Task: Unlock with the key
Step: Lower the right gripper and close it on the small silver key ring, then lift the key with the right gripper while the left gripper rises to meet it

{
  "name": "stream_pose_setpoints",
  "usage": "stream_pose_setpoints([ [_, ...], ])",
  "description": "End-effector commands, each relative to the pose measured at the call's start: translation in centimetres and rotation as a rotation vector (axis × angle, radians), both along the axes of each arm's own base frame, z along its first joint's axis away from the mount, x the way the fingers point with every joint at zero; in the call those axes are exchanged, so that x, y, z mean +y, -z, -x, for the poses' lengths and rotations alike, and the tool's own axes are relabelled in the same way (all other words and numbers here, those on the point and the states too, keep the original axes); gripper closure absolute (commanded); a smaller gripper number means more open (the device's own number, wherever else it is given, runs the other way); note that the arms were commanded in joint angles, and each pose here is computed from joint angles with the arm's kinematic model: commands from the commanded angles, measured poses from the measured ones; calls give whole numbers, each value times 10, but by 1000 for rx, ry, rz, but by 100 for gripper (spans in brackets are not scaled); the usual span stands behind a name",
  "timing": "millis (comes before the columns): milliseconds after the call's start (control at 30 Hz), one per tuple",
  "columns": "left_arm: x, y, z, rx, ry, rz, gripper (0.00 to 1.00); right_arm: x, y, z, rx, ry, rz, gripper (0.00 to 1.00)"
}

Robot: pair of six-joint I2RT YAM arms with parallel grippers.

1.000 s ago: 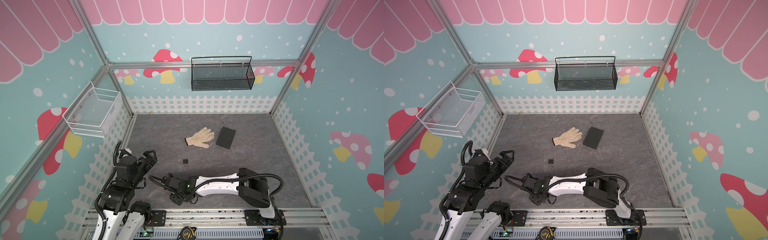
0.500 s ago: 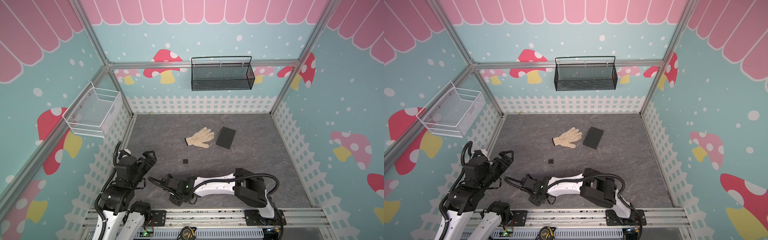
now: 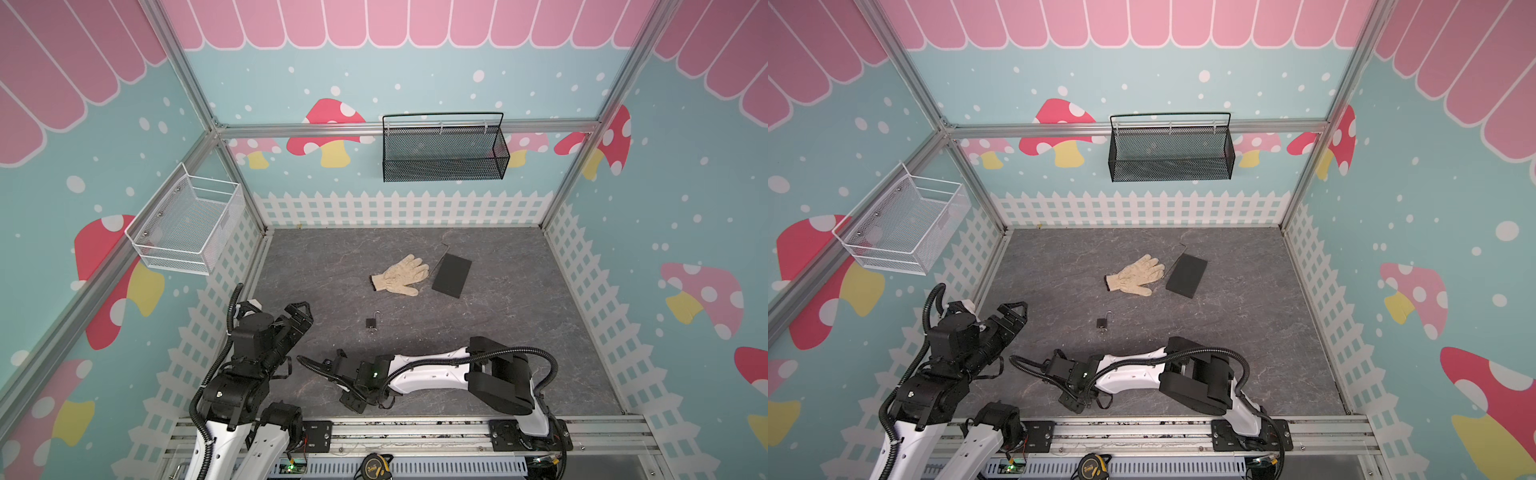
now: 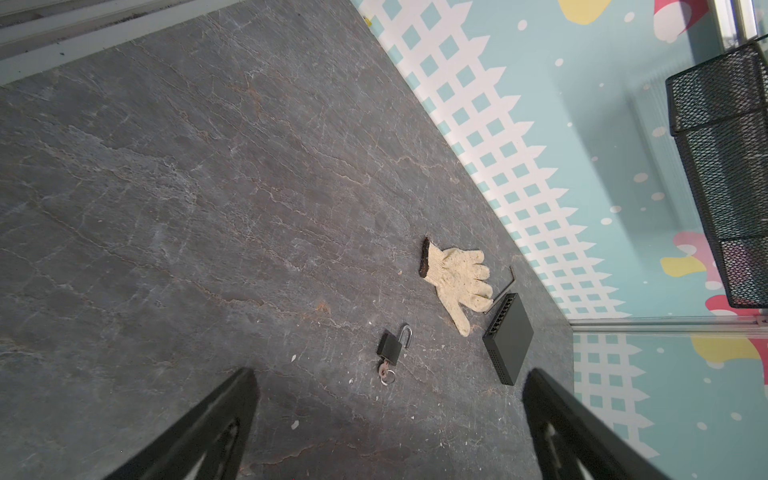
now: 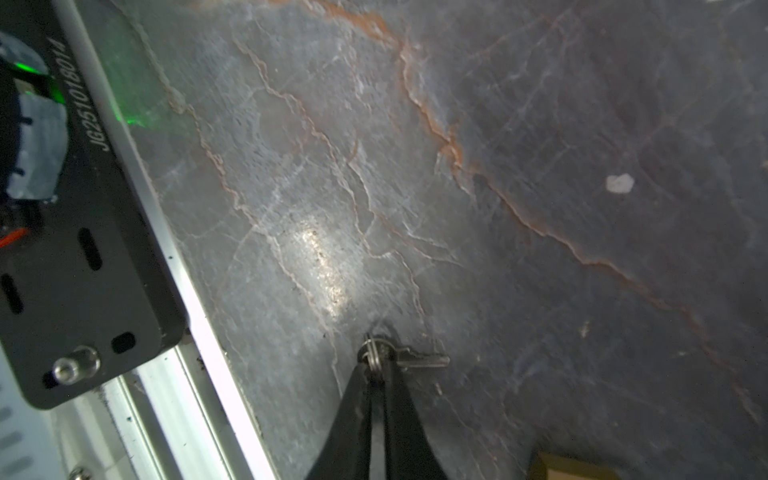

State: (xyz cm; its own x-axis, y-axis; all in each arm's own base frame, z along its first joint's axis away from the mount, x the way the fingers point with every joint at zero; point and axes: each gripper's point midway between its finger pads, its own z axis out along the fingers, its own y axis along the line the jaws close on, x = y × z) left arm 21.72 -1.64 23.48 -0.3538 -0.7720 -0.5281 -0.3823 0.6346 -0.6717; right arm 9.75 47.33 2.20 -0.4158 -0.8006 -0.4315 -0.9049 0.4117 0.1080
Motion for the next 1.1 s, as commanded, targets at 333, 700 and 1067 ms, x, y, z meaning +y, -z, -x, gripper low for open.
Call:
stream_pose_setpoints([
  [333,4,0,5,-3,-33,23,0,-14,-24,-24,-123,-29,-86,100],
  [700,-2,2,12,33,-2,41,1,-37,-79,-49,-333,-97,-257,100],
  [1067,-46,0,-17,-39,266,56,13,-64,-153,-101,-266,73,-418,100],
])
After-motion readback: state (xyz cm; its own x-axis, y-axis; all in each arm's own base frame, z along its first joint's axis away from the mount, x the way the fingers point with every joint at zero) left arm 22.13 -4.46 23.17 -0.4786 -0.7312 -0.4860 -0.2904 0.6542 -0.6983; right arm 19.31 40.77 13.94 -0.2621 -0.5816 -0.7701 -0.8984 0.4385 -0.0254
